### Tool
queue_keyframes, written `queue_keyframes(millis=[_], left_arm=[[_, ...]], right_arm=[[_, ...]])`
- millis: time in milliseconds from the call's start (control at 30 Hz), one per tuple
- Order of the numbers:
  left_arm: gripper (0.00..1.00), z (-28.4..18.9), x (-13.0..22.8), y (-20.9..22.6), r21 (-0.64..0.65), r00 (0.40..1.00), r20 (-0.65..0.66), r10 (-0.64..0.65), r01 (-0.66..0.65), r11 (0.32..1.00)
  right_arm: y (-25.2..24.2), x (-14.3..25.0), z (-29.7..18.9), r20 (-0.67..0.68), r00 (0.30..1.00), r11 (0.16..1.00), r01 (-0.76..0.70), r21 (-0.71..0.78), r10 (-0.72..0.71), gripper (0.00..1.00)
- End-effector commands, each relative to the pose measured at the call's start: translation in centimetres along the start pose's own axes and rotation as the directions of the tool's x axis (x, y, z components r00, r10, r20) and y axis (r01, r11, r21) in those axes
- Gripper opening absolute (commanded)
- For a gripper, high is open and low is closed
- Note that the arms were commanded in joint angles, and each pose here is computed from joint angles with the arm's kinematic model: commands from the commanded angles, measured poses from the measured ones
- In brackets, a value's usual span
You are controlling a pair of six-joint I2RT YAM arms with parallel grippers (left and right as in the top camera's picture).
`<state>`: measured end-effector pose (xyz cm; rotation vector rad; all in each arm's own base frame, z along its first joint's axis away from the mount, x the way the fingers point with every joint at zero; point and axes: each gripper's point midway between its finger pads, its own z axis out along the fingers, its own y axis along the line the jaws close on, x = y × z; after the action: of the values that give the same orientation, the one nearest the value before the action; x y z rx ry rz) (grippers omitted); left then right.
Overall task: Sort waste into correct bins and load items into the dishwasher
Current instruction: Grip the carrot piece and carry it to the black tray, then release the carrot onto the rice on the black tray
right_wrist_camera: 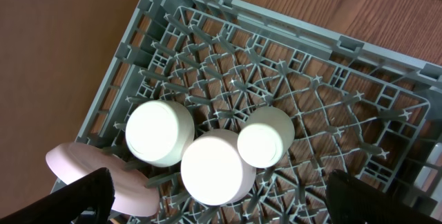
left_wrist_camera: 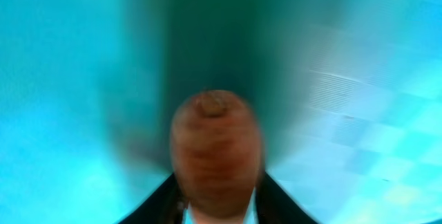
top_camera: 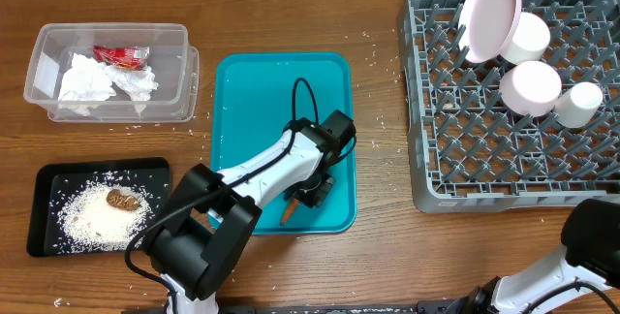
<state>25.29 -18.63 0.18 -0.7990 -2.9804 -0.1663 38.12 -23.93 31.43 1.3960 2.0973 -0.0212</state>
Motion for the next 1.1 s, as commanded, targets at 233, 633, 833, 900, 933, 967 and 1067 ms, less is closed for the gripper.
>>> queue_keyframes(millis=[233, 633, 833, 900, 933, 967, 1067], left_arm=[[0.11, -1.3, 0.0, 5.4, -0.061, 0.94, -0.044, -0.339, 0.336, 0.94], [0.14, -8.0, 2.1, 19.9, -0.058, 0.633, -0.062, -0.772, 0.769, 0.636], [0.08, -7.2, 7.9, 26.3, -0.083, 0.342, -0.13, -0.931, 0.932, 0.354], [0.04, -6.9, 10.1, 28.0, -0.079, 0.238, -0.162, -0.958, 0.964, 0.253], [0.04, -6.8, 11.0, 28.6, -0.072, 0.198, -0.177, -0.964, 0.974, 0.213], [0.05, -6.7, 11.9, 29.3, -0.066, 0.157, -0.189, -0.969, 0.983, 0.172], [0.06, -6.1, 15.5, 31.7, -0.059, 0.006, -0.217, -0.976, 0.998, 0.019]], right_arm=[[0.0, -0.4, -1.3, 0.033, 0.999, 1.0, -0.006, -0.011, 0.006, 1.0], [0.0, -0.4, -1.3, 0.033, 0.999, 1.0, -0.006, -0.011, 0.006, 1.0], [0.0, -0.4, -1.3, 0.033, 0.999, 1.0, -0.006, -0.011, 0.006, 1.0], [0.0, -0.4, -1.3, 0.033, 0.999, 1.0, -0.006, -0.011, 0.006, 1.0], [0.0, -0.4, -1.3, 0.033, 0.999, 1.0, -0.006, -0.011, 0.006, 1.0], [0.0, -0.4, -1.3, 0.033, 0.999, 1.0, -0.006, -0.011, 0.006, 1.0], [0.0, -0.4, -1.3, 0.033, 0.999, 1.0, -0.006, -0.011, 0.006, 1.0]])
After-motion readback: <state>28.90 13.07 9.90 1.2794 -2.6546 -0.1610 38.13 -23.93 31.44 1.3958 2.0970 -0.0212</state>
